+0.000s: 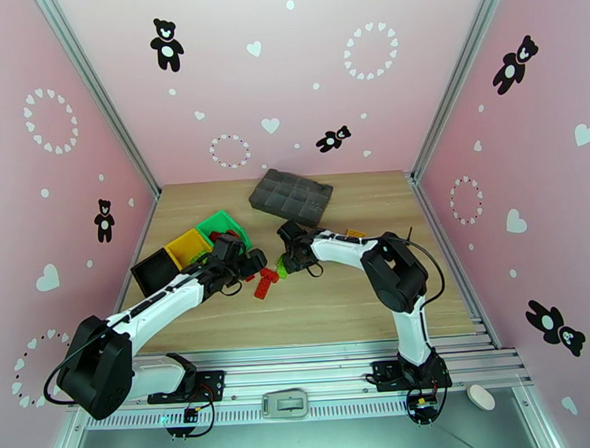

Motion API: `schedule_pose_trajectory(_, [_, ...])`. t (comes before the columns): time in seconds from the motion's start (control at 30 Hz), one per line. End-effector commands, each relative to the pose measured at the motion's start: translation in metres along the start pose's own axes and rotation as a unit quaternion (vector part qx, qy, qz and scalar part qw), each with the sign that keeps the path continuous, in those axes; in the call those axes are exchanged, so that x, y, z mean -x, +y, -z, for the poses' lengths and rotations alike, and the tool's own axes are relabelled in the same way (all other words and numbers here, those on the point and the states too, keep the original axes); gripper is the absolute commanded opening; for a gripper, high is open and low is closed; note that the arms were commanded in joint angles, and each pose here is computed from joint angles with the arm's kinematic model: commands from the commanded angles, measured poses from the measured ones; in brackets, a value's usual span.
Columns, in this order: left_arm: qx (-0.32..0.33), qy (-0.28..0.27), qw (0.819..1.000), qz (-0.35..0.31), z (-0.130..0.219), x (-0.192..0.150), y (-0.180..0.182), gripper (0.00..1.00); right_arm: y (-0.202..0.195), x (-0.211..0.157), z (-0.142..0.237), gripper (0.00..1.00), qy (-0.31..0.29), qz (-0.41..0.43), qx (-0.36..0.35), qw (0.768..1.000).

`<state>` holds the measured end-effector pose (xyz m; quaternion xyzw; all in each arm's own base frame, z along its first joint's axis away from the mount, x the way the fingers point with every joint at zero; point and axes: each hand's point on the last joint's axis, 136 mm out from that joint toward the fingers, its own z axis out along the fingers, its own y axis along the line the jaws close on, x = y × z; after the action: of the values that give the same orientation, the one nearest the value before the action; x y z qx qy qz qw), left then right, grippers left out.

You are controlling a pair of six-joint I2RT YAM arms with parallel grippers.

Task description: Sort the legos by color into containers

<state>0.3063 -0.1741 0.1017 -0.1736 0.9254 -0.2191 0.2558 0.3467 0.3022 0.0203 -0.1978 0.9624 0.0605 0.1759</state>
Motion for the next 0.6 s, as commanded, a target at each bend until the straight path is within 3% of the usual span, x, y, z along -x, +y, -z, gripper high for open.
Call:
schedule_pose_trajectory(0.0, [0.003,-0.015,1.0,0.0,0.007,0.005,-0.001,0.92,0.005,0.008,-0.003,0.5,-0.001,0.001,0.007,1.0])
schedule_pose_trajectory(0.23, [0.004,-0.018,1.0,0.002,0.01,0.006,0.002,0.93,0.0,0.008,-0.006,0.46,0.004,0.001,-0.008,1.0])
schedule_pose_trajectory(0.57, [0.008,-0.035,0.999,0.01,0.024,0.018,0.011,0.93,-0.007,0.006,0.012,0.27,-0.01,-0.009,-0.017,1.0])
